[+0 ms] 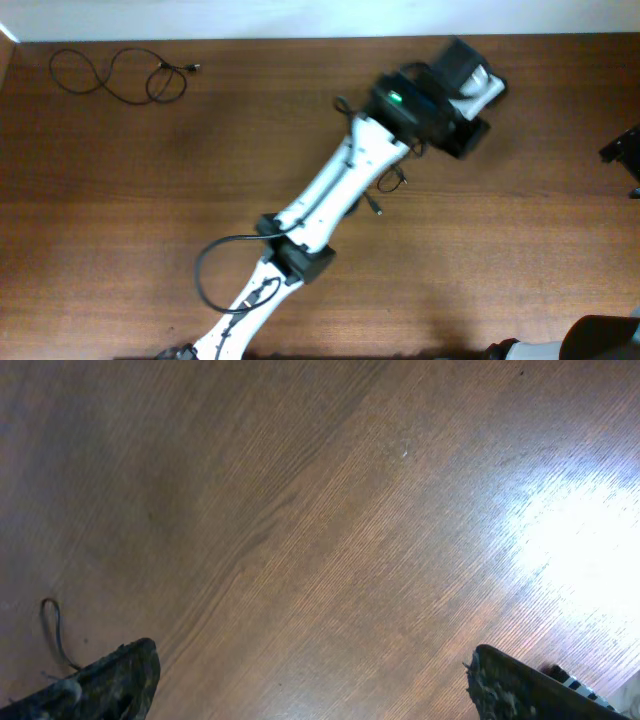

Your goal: Untangle cables

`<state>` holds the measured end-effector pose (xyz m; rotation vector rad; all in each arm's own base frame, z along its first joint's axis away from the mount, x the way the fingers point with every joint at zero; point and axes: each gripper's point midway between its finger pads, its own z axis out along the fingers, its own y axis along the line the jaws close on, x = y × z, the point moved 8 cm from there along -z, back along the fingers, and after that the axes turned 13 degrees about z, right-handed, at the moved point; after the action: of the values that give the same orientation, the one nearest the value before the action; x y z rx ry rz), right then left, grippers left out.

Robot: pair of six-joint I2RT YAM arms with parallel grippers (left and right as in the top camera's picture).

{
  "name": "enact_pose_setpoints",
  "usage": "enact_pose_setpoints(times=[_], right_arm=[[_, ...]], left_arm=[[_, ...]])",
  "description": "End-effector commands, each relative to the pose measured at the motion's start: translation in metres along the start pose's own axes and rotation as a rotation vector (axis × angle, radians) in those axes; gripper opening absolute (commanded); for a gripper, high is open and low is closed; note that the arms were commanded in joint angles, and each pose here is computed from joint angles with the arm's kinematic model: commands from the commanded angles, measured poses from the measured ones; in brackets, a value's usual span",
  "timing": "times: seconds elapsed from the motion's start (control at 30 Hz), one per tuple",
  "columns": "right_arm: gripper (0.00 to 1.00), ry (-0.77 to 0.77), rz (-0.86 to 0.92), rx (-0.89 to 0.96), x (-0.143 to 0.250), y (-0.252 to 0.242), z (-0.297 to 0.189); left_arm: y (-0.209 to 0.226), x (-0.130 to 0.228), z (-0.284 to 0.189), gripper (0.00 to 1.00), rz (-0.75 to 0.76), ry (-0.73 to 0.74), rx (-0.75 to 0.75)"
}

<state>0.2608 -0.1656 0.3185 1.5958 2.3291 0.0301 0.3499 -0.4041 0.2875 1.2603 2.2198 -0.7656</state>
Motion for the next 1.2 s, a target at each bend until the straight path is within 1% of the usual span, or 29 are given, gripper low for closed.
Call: enact_pose_setpoints(times=[0.0,0.17,0.3,0.37,0.43,0.57,0.63,0.73,0.87,0.93,1.07,1.17], right_arm=[[0.98,-0.021,-0.006,0.006,-0.003,-0.001,-0.004],[0.98,-0.021,-0.007,0.006,-0.003,-0.001,-0.004],[0.98,-0.021,-0.006,0.006,-0.003,-0.001,-0.004],[0.98,-0.021,-0.006,0.006,-0.003,-0.001,-0.004],[0.98,-0.021,-0.006,0.006,-0.003,-0.001,-0.004],[0.98,-0.021,-0.006,0.006,-0.003,-0.001,-0.004],[0.98,-0.021,-0.006,0.006,-0.003,-0.001,-0.004],[0.99,-0.021,-0.006,0.006,-0.003,-0.001,-0.004],[0.98,-0.021,-0.006,0.006,-0.003,-0.001,-0.004],[0.98,-0.021,-0.006,0.006,-0.003,-0.001,-0.004],[0.98,-0.021,-0.006,0.006,-0.003,-0.001,-0.004],[0.98,-0.021,-0.006,0.006,-0.003,-0.001,-0.004]], left_arm=[[-0.010,-0.025,-0.094,0.00,0.041,-0.197,0.115],[-0.009,-0.030,-0.158,0.00,0.059,-0.310,0.132],[0.001,-0.027,-0.213,0.00,0.058,-0.399,0.054],[0.009,-0.024,-0.234,0.00,0.052,-0.432,0.016],[0.022,-0.022,-0.253,0.00,0.048,-0.474,-0.008],[0.050,-0.019,-0.287,0.00,0.083,-0.579,0.036],[0.068,-0.016,-0.304,0.00,0.099,-0.629,-0.004],[0.095,-0.011,-0.333,0.00,0.114,-0.698,-0.108],[0.126,0.007,-0.363,0.00,0.025,-0.735,-0.190],[0.141,0.019,-0.374,0.00,-0.063,-0.743,-0.211],[0.161,0.034,-0.384,0.00,-0.141,-0.739,-0.250],[0.186,0.051,-0.387,0.00,-0.240,-0.712,-0.328]])
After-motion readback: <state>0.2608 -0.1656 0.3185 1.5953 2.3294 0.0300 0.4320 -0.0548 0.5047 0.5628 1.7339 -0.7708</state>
